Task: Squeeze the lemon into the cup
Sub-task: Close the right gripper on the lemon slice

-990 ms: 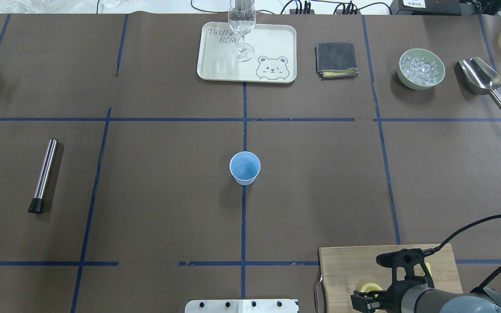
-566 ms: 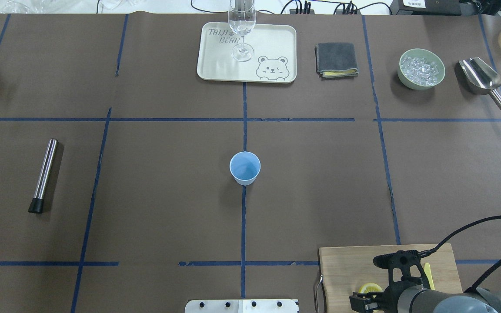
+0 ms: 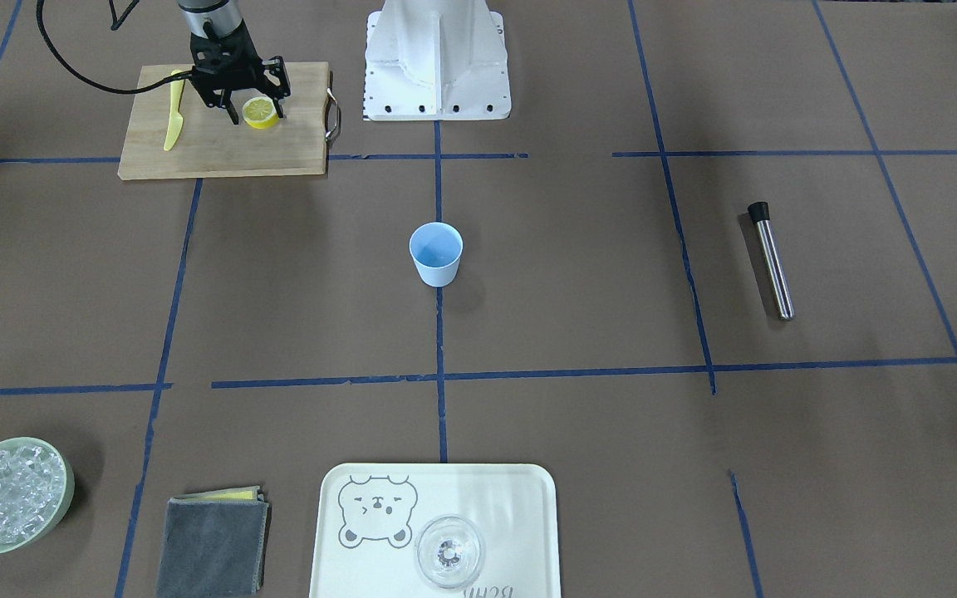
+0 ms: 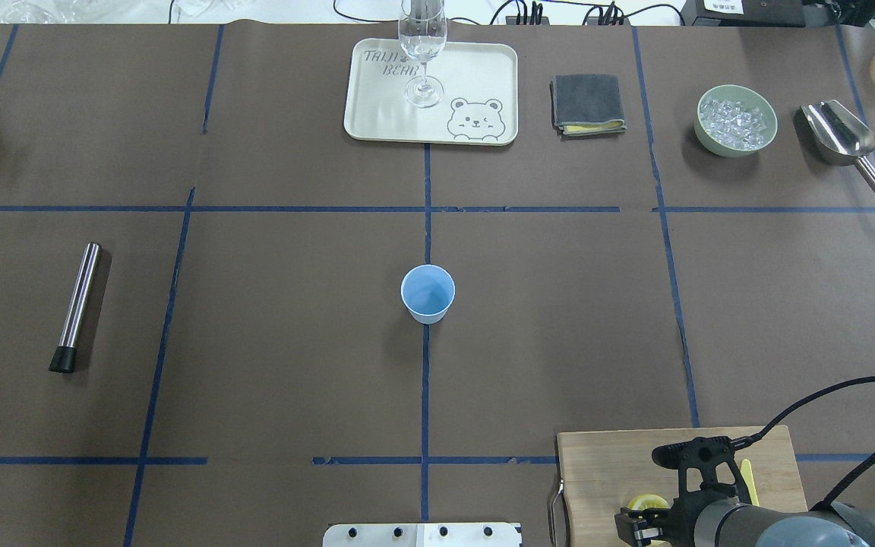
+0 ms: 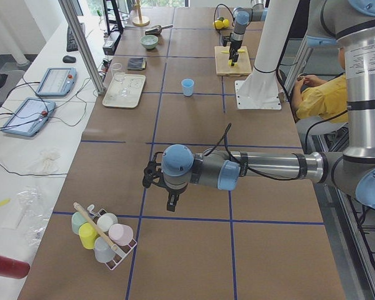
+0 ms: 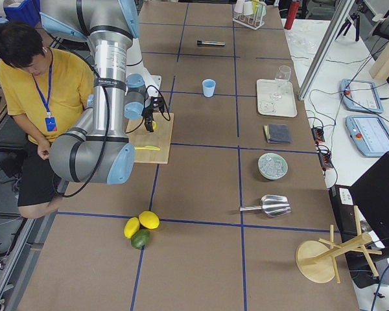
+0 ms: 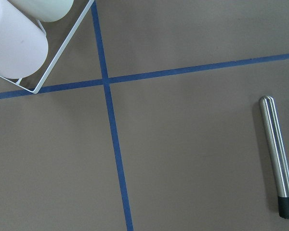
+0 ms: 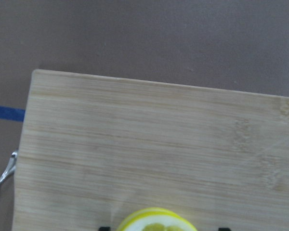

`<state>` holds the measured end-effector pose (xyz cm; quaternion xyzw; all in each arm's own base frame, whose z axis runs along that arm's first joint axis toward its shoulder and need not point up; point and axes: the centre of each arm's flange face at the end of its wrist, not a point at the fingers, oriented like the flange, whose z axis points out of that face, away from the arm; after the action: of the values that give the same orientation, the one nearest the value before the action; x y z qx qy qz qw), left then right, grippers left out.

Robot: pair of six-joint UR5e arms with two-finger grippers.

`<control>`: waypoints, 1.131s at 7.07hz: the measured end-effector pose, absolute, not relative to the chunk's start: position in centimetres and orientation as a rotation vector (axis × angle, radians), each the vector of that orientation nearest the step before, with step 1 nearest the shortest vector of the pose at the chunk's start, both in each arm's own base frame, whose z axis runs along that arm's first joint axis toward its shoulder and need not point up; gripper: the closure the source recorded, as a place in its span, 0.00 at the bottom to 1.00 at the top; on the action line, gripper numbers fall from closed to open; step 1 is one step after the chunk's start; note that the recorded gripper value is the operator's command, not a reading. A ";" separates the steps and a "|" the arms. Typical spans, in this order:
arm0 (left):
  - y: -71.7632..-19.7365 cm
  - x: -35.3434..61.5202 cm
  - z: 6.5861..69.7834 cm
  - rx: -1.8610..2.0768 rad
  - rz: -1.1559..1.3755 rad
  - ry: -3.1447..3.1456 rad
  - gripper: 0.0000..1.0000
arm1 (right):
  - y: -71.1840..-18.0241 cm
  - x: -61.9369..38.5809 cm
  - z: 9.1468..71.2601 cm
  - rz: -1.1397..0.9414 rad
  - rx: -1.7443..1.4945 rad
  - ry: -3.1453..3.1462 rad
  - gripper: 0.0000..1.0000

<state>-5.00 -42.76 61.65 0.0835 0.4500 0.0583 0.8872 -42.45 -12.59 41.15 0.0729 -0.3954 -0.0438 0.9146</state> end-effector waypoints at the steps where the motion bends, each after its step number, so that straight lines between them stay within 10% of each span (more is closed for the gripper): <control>1: -42.7 -5.0 61.7 0.174 0.120 0.936 0.00 | -12.6 -42.4 41.0 -0.090 0.150 -0.817 0.29; 3: -42.6 -5.0 61.7 0.172 0.120 0.935 0.00 | -12.6 -42.3 40.8 -0.088 0.151 -0.822 0.47; 8: -41.0 -5.0 62.8 0.186 0.126 0.938 0.00 | -13.0 -41.4 39.1 -0.081 0.146 -0.856 0.49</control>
<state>-5.04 -41.02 62.75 0.0893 0.4509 0.0606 0.8860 -41.37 -12.96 39.05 0.0709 -0.4144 -0.0392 0.9065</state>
